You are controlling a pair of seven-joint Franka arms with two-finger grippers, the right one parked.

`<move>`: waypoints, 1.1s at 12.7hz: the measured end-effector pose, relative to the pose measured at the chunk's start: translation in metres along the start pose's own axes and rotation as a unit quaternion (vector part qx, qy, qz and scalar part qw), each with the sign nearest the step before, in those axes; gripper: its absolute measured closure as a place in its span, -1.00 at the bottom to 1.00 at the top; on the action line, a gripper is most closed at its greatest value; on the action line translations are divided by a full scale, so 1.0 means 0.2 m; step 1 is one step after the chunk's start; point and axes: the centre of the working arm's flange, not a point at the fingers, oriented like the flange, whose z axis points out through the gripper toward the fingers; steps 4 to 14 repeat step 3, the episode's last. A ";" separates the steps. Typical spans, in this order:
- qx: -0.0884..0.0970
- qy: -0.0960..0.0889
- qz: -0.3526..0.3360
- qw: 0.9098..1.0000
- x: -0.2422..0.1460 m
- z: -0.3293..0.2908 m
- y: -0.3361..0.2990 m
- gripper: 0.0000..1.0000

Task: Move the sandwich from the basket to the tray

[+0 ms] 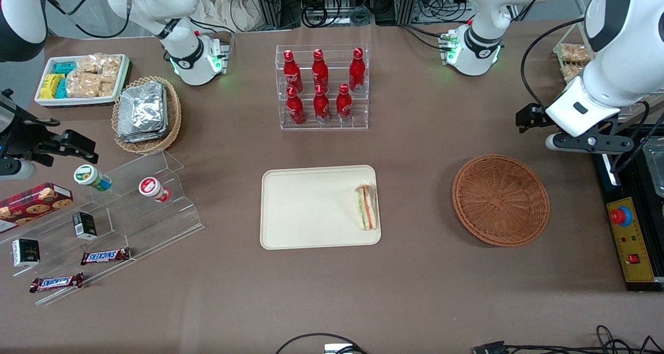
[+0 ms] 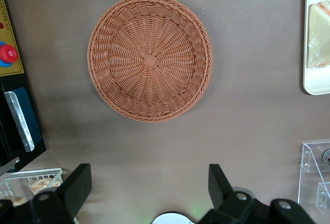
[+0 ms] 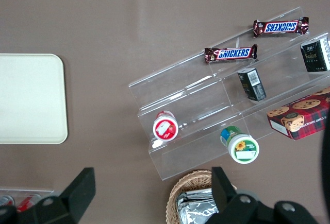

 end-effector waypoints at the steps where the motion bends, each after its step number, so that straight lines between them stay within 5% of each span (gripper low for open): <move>1: 0.000 0.000 -0.001 1.000 0.00 0.00 0.00 -1.00; 14: 0.000 0.000 -0.001 1.000 0.00 0.00 0.00 -1.00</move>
